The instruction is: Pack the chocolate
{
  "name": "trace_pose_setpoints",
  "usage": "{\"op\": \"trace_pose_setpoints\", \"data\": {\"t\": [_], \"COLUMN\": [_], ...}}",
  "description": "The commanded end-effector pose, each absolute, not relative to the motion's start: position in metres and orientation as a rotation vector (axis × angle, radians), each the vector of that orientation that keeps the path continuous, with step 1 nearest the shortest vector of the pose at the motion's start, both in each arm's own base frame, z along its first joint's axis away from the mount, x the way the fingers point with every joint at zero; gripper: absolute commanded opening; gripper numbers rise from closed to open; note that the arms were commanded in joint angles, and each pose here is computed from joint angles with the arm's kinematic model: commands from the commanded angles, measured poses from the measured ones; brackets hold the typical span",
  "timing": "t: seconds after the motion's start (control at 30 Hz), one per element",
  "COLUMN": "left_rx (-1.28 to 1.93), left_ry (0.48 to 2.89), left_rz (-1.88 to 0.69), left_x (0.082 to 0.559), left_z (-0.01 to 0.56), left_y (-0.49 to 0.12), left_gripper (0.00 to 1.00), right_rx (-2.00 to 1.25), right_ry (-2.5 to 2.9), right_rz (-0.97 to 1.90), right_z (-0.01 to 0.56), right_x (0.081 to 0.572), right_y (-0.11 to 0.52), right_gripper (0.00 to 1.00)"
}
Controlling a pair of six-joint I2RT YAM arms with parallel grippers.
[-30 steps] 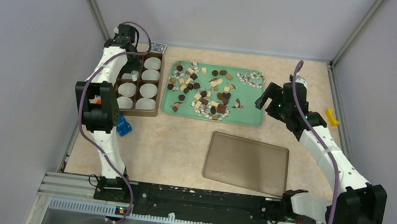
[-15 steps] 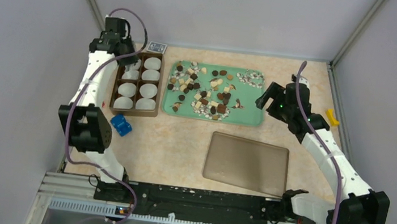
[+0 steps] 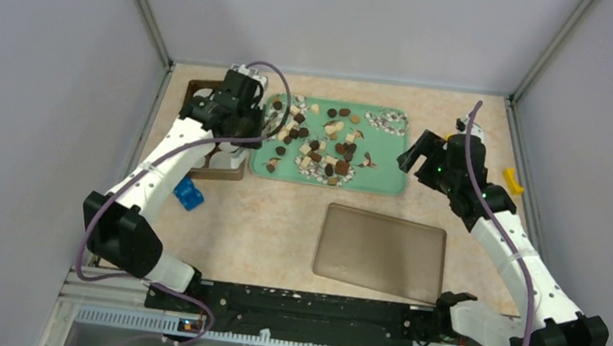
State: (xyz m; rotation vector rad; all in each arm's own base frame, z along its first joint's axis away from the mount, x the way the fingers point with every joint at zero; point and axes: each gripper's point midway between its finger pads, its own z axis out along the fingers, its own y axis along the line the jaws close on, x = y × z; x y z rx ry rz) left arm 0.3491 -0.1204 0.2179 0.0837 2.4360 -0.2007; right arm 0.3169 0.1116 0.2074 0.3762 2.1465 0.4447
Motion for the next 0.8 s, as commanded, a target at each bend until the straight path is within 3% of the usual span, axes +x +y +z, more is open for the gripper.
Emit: {"op": "trace_pose_setpoints", "data": {"t": [0.0,0.77], "left_rx": [0.088,0.126], "left_ry": [2.484,2.638], "left_rz": [-0.131,-0.071], "left_x": [0.332,0.299], "left_z": [0.204,0.170], "left_y": [-0.116,-0.130], "left_gripper": [0.17,0.33], "right_rx": [0.386,0.374], "right_ry": [2.119,2.131], "right_rz": [0.458,0.484], "right_z": [0.214,0.209], "right_x": [0.316,0.320], "right_y": [0.109,0.116], "right_gripper": [0.82,0.82]}}
